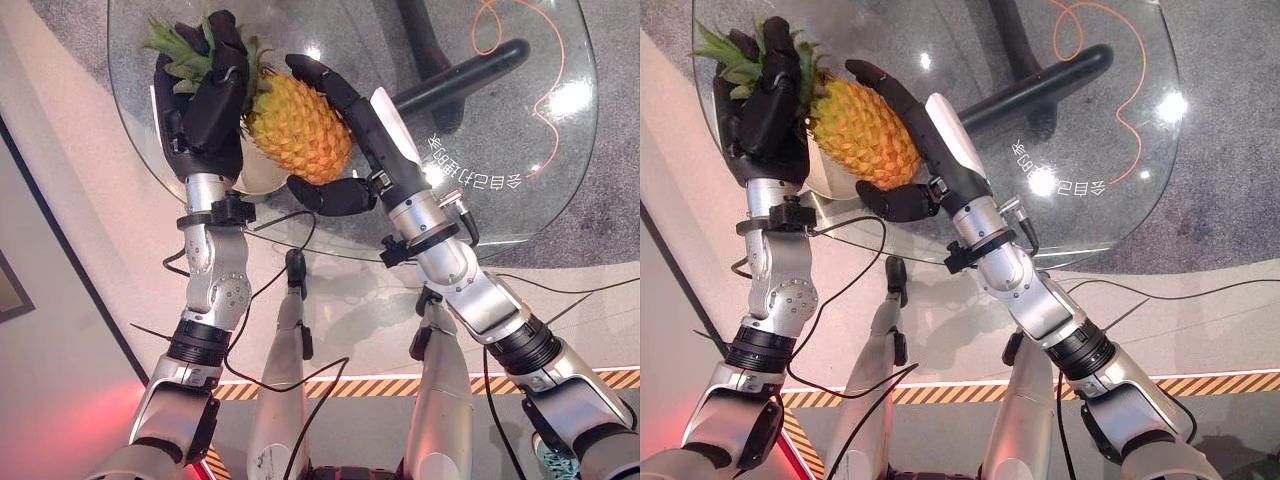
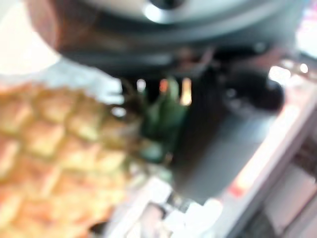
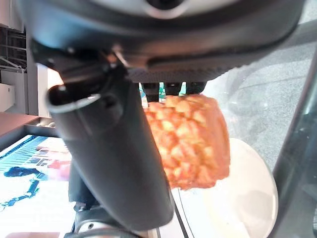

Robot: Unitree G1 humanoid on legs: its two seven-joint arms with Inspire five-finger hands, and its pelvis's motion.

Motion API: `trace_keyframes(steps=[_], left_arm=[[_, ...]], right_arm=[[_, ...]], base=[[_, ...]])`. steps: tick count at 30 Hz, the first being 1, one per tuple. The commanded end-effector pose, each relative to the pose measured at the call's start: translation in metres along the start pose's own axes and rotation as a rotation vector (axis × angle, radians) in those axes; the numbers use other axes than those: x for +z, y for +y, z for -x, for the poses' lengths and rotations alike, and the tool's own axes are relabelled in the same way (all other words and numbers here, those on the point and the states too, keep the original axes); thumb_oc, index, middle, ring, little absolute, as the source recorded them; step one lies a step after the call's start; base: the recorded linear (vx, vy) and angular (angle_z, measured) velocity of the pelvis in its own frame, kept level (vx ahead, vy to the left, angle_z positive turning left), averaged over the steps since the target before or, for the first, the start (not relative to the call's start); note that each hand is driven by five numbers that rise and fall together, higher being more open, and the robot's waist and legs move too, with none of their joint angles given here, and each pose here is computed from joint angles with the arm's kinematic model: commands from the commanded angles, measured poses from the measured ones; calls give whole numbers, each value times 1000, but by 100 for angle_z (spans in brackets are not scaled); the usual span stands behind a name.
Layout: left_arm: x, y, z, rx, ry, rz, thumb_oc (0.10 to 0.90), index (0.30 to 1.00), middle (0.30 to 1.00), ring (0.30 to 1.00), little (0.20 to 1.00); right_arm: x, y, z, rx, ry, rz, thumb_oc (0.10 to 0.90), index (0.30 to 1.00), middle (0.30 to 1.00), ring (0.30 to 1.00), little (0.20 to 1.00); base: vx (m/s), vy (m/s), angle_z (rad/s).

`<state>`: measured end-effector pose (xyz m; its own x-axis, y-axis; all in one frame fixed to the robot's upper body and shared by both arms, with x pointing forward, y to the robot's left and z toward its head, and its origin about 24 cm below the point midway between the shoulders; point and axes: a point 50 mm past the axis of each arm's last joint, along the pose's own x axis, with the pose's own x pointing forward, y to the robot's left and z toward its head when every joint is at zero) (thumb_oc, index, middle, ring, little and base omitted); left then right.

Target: Pick up the fruit to the plate

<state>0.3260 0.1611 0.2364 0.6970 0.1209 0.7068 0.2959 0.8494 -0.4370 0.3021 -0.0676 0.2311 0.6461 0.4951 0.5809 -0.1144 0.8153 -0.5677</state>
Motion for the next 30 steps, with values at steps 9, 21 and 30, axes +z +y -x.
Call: trace_keyframes(steps=[9, 21, 30], left_arm=[[59, -45, -23, -174, -363, 8, 100, 300, 300, 300, 200], [63, -43, -24, -128, -410, -32, 100, 300, 300, 300, 200], [66, -39, -22, -74, -454, -59, 100, 300, 300, 300, 200]], right_arm=[[77, -20, -26, -104, -389, -76, 800, 900, 900, 900, 900], [78, -21, -28, -114, -393, -82, 800, 900, 900, 900, 900], [79, -20, -26, -111, -401, -91, 800, 900, 900, 900, 900]], base=[[0, 0, 0], [0, 0, 0], [0, 0, 0]])
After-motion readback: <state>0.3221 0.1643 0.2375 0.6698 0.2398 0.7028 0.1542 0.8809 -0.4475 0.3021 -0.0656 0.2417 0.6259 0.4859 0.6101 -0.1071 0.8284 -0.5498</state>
